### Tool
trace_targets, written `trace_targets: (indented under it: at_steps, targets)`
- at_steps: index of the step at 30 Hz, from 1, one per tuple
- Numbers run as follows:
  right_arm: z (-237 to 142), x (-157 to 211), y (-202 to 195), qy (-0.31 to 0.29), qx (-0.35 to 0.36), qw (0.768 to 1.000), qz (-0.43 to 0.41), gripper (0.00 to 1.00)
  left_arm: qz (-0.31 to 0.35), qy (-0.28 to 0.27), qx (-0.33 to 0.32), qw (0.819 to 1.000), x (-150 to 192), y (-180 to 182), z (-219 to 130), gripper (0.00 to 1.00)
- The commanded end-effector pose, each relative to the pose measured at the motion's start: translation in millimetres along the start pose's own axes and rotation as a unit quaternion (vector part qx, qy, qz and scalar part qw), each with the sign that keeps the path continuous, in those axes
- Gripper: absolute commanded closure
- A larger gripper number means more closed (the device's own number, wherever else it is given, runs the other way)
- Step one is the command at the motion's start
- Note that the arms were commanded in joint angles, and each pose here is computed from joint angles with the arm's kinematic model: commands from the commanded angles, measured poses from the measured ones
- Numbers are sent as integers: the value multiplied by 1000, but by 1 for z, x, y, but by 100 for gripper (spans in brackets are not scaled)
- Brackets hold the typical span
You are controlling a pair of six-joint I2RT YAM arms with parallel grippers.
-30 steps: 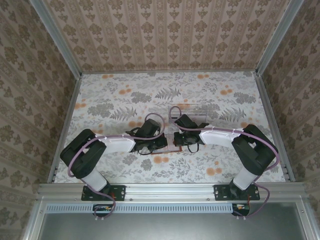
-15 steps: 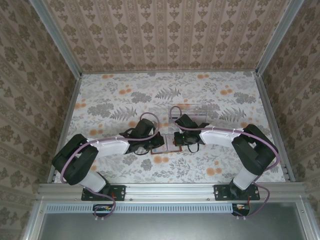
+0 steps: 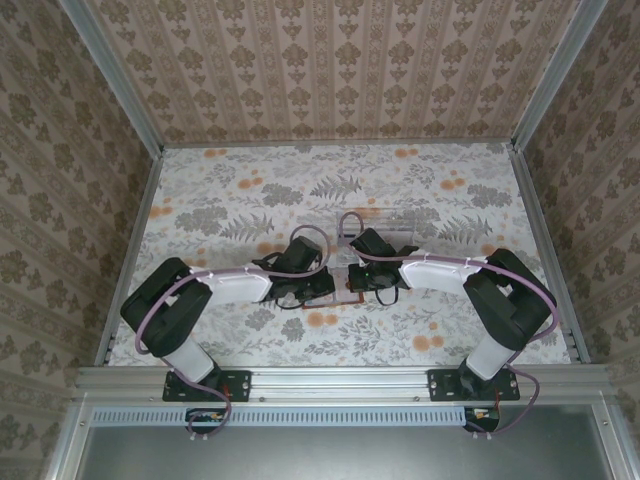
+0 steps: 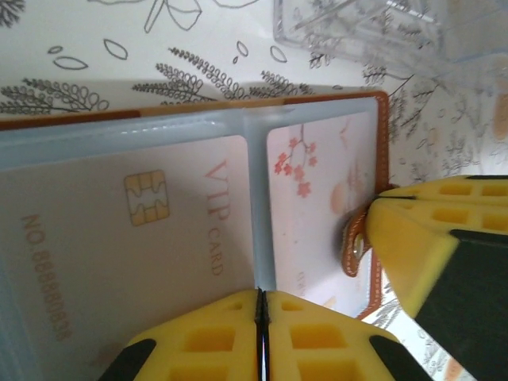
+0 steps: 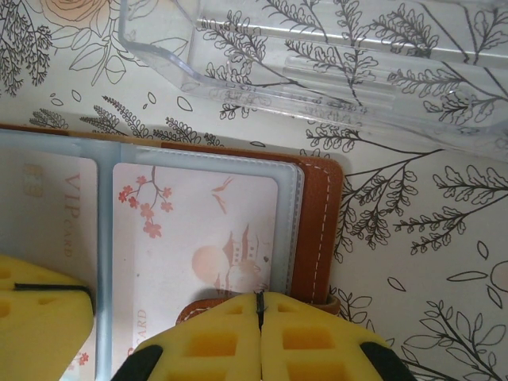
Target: Take the credit cards out of the card holder
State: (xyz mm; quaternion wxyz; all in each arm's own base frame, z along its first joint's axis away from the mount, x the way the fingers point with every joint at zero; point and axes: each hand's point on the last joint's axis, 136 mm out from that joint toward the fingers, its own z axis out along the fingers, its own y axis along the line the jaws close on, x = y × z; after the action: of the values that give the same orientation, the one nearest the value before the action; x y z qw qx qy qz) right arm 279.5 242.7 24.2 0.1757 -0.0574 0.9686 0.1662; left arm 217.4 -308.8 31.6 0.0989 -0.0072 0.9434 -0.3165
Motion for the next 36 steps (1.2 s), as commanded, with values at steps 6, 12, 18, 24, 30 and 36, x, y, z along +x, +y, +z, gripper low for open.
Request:
trace_targets:
  at_steps: [6,12,18,24,30,36]
  targets:
    - [10,20,-13,35,16,999,13,92,13,17,-31,999,5,6,10,78]
    - [11,21,-14,35,16,999,13,91,8,18,-35,999,6,9,11,78]
    - [11,22,-9,36,6,999,18,92,8,20,-31,999,7,8,13,78]
    - [13,24,2,41,-15,999,15,91,7,17,-28,999,6,8,13,82]
    - [16,26,2,45,-14,999,15,91,4,17,-28,999,7,9,13,87]
    - [17,27,-2,46,-5,999,15,91,-4,10,-22,1000,5,11,9,99]
